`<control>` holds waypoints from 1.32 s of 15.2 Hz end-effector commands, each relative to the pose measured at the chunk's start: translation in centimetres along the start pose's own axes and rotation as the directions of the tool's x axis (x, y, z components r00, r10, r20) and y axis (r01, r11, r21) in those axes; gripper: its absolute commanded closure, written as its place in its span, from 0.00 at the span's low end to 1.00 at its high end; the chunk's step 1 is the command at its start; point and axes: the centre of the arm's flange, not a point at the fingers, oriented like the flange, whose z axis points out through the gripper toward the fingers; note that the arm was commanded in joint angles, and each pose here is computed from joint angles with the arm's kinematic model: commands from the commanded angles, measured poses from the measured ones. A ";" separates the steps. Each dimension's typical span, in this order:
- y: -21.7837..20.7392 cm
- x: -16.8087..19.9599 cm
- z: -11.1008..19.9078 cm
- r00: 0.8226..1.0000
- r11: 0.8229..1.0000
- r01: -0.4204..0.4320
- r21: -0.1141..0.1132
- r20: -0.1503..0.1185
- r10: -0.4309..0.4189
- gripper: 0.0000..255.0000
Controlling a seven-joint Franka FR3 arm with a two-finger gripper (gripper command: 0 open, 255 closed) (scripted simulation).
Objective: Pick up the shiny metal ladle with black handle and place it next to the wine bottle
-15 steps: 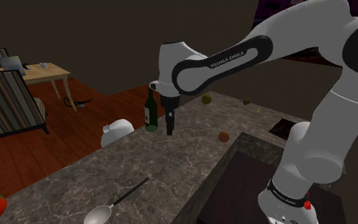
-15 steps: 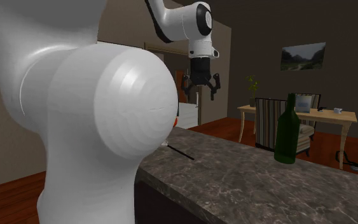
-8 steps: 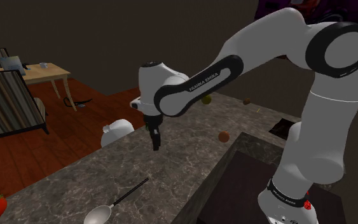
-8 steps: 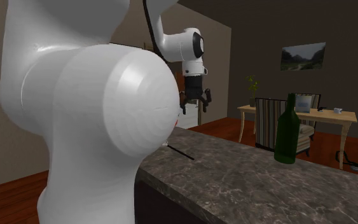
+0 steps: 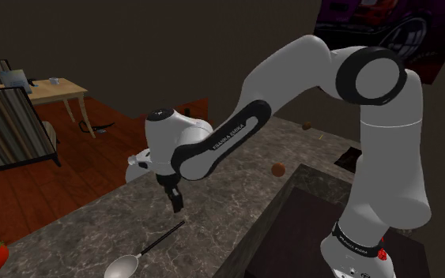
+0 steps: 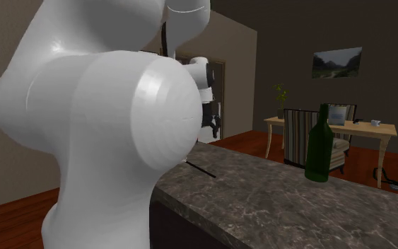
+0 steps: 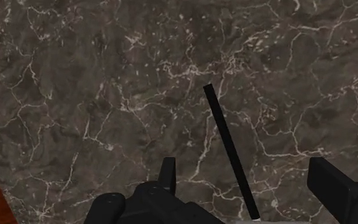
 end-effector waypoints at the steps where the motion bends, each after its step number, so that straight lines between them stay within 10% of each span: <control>1: -0.4 1.8 1.9 0.998 0.998 0.062 -0.008 0.005 -0.062 0.00; 10: -4.5 9.8 10.2 0.946 0.945 0.324 -0.038 0.031 -0.323 0.00; 20: -4.5 10.0 14.4 0.943 0.942 0.333 -0.039 0.032 -0.332 0.00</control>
